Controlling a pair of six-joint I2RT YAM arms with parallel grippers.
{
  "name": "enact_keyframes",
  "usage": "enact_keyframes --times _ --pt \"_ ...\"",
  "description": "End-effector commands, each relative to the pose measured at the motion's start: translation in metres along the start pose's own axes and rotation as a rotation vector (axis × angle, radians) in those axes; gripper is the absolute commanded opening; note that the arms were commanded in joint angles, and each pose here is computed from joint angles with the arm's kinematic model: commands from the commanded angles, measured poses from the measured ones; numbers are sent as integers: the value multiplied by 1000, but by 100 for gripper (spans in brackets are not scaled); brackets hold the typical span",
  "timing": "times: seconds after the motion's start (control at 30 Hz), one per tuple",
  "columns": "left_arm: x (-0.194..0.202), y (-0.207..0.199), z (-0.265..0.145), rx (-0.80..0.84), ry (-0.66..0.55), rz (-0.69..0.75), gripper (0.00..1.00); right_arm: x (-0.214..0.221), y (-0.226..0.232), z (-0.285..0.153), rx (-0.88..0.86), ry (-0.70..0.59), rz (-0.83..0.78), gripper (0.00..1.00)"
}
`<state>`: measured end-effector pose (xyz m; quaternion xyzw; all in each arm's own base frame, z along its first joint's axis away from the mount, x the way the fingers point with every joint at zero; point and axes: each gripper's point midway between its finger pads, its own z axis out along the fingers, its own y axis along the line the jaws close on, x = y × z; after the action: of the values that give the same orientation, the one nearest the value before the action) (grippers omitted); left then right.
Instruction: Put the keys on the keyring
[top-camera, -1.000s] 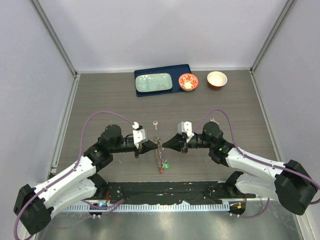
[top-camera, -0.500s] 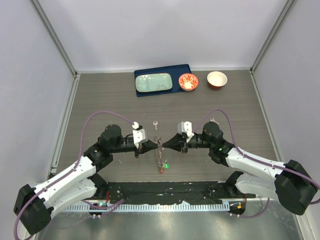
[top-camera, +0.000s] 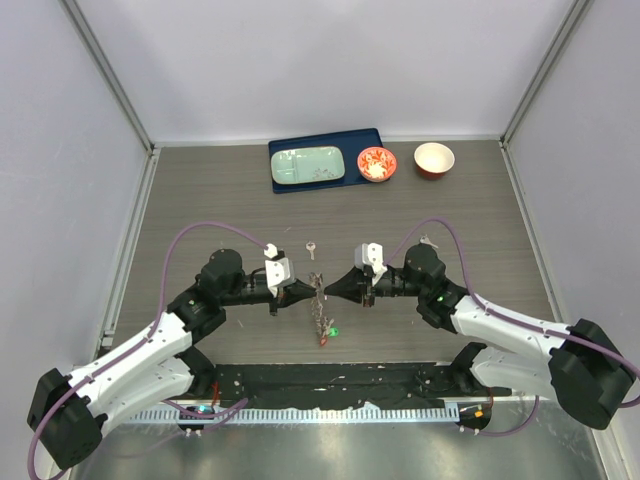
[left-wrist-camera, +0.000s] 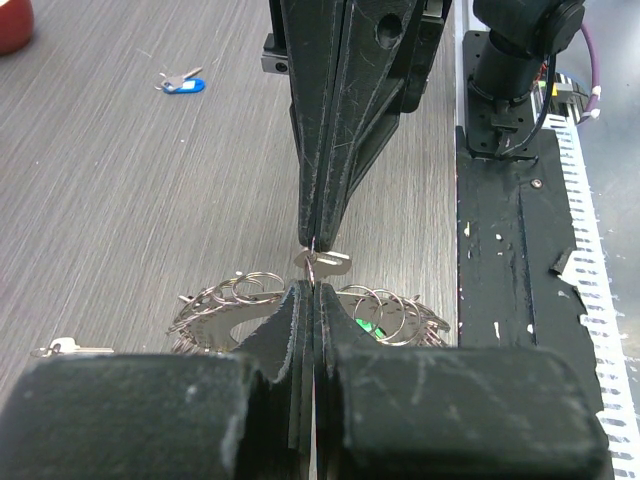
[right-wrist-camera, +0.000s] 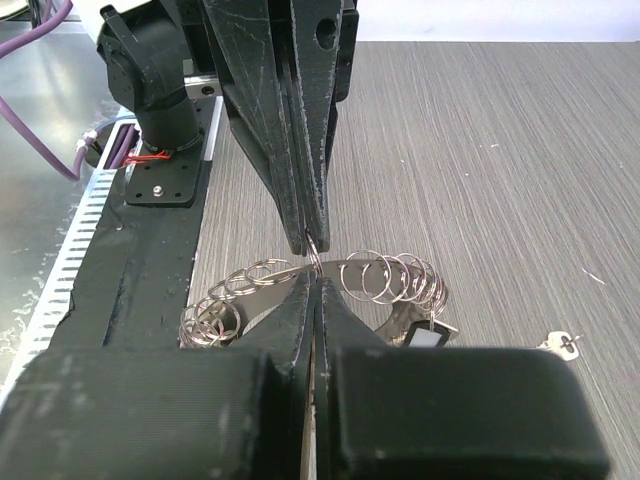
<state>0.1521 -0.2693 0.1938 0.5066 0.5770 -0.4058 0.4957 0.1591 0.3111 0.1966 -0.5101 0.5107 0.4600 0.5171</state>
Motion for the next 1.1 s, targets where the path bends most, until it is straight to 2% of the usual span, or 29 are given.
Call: enact_keyframes --times 0.0,1.07 --pt "-24 1 1 10 -77 59 0 -20 -7 -3 47 -53 -56 1" --pt "-25 0 2 15 -81 57 0 -13 -3 0 7 -35 -38 1"
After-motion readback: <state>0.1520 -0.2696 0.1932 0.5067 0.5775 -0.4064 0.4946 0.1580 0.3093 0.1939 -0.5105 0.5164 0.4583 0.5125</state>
